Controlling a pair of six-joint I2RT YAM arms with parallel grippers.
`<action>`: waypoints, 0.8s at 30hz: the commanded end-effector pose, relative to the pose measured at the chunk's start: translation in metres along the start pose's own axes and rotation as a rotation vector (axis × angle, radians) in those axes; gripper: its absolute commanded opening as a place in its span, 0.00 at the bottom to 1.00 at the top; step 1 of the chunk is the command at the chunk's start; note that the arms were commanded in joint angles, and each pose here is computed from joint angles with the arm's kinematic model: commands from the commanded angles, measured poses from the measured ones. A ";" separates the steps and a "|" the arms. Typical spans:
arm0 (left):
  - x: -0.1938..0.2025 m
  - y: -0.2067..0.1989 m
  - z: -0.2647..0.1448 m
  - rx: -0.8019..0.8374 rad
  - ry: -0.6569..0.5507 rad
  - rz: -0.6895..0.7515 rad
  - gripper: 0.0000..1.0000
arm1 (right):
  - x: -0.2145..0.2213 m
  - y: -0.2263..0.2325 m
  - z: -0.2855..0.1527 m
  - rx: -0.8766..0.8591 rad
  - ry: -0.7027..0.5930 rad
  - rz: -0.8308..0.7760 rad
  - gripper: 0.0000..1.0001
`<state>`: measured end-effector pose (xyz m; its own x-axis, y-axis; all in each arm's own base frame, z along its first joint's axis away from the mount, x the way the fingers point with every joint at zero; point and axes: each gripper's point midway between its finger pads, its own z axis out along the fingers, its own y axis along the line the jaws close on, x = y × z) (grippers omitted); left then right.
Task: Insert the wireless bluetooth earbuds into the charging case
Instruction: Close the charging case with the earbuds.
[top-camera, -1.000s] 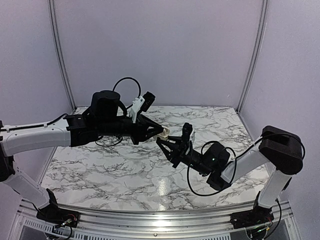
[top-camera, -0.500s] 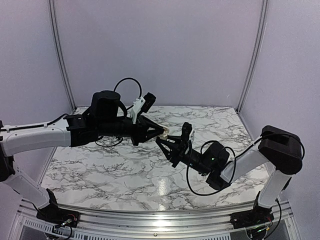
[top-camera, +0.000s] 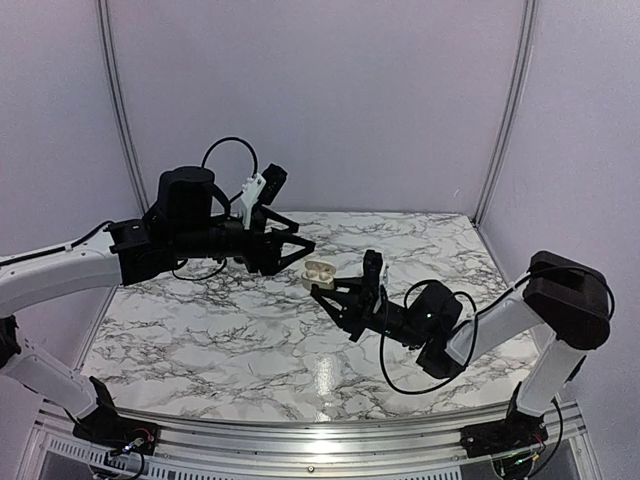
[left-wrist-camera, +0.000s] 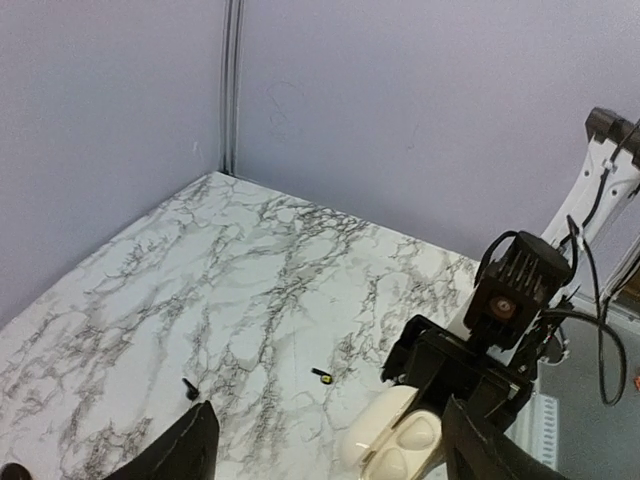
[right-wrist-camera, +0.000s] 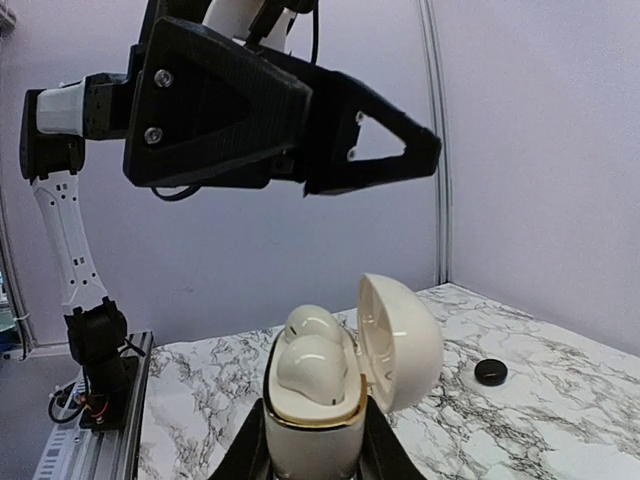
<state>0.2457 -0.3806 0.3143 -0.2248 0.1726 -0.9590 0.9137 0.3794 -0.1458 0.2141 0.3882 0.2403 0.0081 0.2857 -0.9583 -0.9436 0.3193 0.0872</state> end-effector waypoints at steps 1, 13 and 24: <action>-0.013 0.014 -0.021 -0.066 -0.040 0.015 0.92 | -0.007 0.015 -0.004 -0.126 0.040 0.011 0.00; 0.006 0.035 -0.030 -0.132 -0.086 -0.038 0.99 | -0.001 0.046 -0.015 -0.410 0.230 0.066 0.00; 0.049 0.017 -0.003 -0.007 0.064 -0.003 0.99 | -0.004 0.060 -0.020 -0.496 0.297 0.071 0.00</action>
<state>0.2601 -0.3520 0.2658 -0.2710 0.2057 -0.9403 0.8778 0.4536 -0.1538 0.1537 0.3869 0.2328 -0.1110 0.0119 -0.9938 -0.9848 -0.1357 0.1084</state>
